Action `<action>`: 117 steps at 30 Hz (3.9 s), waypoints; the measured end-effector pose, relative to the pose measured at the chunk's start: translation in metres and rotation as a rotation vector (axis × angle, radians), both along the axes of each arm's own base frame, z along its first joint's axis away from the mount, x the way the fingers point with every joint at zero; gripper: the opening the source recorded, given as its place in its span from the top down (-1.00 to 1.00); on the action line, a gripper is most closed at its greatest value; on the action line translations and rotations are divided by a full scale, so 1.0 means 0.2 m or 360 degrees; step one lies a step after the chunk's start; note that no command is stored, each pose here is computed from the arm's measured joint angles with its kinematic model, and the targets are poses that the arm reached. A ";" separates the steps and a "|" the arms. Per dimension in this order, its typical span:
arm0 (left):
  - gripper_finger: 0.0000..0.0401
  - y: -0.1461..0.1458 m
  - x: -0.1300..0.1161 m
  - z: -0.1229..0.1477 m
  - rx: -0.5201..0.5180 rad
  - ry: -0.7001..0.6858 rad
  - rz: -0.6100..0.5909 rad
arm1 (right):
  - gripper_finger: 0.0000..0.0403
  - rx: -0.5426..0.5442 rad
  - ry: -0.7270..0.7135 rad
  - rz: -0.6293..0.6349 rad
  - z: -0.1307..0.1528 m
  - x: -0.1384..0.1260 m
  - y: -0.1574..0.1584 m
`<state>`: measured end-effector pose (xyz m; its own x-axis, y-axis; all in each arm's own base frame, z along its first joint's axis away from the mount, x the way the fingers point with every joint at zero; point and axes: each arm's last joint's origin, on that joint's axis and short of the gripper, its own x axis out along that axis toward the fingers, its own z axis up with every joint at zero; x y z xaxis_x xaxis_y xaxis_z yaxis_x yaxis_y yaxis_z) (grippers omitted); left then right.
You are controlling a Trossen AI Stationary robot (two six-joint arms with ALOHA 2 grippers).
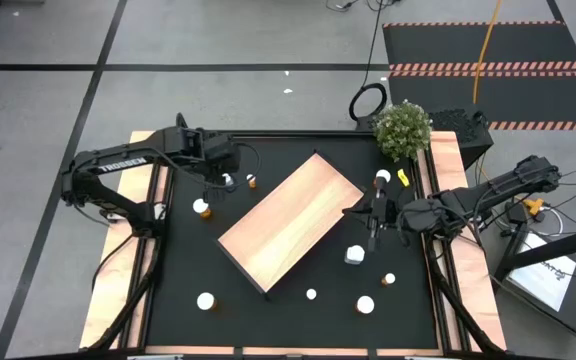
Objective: Pick and place medicine bottles onto shelf by color
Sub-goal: Put the white pill bottle on the shelf
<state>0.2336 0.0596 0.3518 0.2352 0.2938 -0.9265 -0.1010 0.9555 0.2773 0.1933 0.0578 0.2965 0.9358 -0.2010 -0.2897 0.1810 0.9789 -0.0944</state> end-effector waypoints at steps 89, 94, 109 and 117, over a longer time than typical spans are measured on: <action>0.07 -0.66 0.40 0.13 0.0084 -0.0933 -0.0796 | -0.08 -0.0234 -0.0206 0.0117 -0.16 0.71 0.13; -0.11 -0.70 0.40 0.13 0.0075 -0.0959 -0.0825 | -0.12 -0.0134 -0.0214 0.0255 -0.15 0.70 0.14; -0.74 -0.82 0.40 0.14 0.0135 -0.1026 -0.1010 | -0.11 0.0047 0.0007 0.0880 -0.07 0.57 0.11; -0.55 -0.89 0.54 0.04 0.0077 -0.1069 -0.1254 | -0.12 0.0045 0.0044 0.0988 -0.09 0.56 0.12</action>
